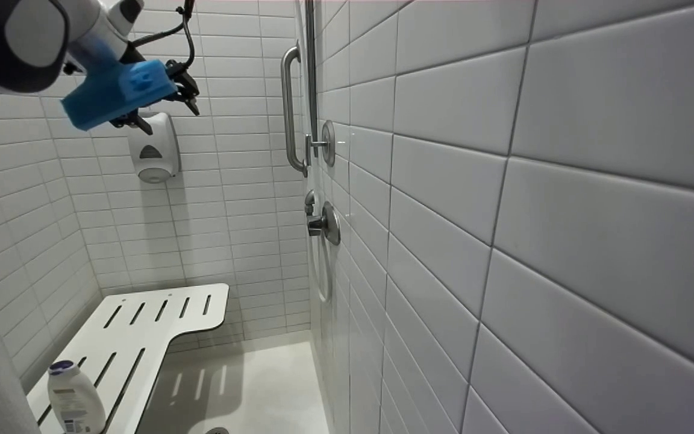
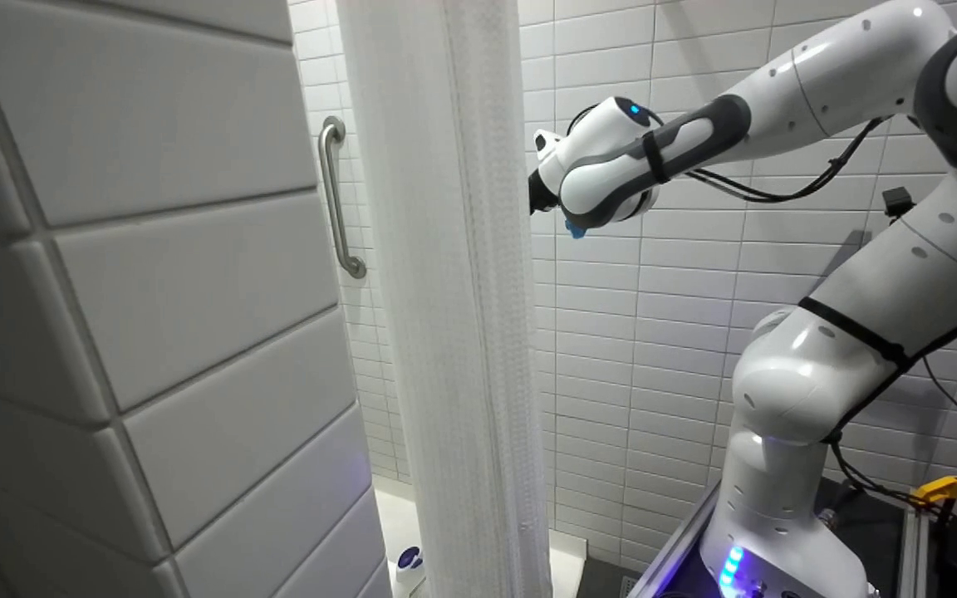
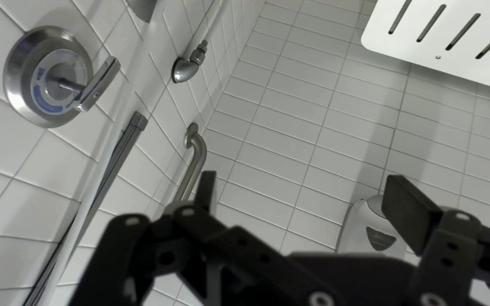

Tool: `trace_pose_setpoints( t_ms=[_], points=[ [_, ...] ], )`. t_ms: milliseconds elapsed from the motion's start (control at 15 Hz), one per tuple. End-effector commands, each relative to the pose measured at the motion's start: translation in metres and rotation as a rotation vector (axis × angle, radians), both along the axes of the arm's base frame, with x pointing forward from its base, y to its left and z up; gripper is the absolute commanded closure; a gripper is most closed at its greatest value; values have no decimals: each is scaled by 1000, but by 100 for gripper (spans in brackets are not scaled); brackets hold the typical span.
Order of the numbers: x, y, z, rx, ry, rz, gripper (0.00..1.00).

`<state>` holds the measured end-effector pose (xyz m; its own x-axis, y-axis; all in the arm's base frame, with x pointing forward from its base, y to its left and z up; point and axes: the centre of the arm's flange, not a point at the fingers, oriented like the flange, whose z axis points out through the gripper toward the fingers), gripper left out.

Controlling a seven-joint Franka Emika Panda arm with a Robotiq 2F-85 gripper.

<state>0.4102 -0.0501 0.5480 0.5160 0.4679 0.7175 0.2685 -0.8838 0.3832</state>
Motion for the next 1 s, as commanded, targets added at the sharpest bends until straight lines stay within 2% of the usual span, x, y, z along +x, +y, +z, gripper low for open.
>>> trace_pose_setpoints(
  t_ms=[0, 533, 933],
  points=[
    [31, 5, -10, -70, -36, -33, 0],
    [63, -9, -11, -277, -112, -67, 0],
    [76, -4, -8, -382, -69, -19, 0]
  ],
)
